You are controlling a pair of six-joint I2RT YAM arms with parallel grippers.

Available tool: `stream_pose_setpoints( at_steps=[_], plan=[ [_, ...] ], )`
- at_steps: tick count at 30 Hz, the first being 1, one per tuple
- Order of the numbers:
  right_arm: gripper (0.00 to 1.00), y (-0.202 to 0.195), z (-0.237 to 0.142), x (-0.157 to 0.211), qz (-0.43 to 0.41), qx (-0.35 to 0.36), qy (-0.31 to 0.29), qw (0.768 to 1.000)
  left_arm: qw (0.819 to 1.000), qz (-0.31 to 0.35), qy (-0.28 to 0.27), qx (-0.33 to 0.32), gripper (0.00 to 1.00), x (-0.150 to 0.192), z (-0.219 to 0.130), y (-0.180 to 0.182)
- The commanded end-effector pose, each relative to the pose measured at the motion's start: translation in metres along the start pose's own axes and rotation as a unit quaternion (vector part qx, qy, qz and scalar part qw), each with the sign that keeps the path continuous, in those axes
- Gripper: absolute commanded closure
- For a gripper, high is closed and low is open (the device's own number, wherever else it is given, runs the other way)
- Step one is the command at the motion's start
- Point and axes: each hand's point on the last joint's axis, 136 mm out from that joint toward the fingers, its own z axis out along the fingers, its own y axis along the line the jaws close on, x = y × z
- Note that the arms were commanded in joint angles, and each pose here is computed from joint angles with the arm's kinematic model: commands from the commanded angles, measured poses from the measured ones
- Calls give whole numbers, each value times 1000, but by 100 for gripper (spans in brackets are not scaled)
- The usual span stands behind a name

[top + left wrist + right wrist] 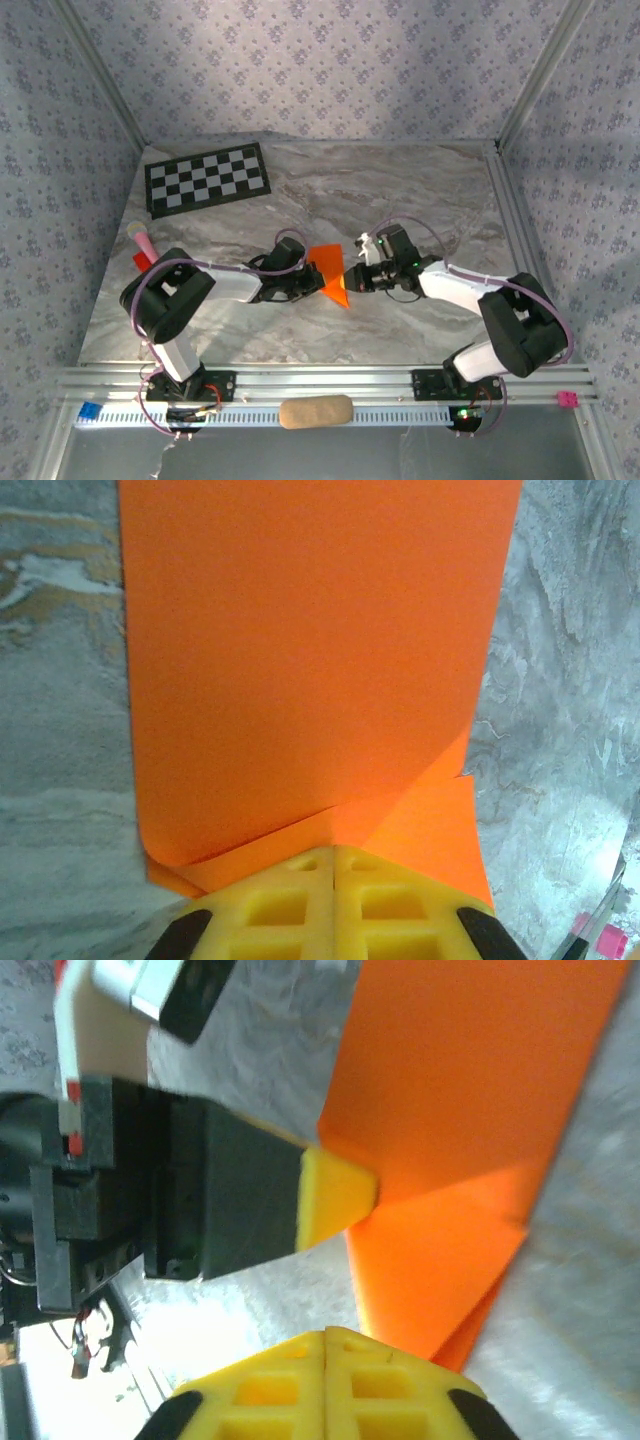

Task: Fold a paper plane with a square sheet of paper (pick it up from the middle)
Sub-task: Third fold the triangle at the center of the table.

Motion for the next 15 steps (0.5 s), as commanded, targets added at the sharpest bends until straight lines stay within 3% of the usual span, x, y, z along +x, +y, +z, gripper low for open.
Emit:
stream_pose_setpoints(
  at_steps=[1,15],
  plan=[
    [99,0,8,13,12,23,38,999,999,-3,4,-49,100,2,3,25],
    [100,0,43,23,6,50,93,994,999,-3,3,-53,100,3,1,26]
  ],
)
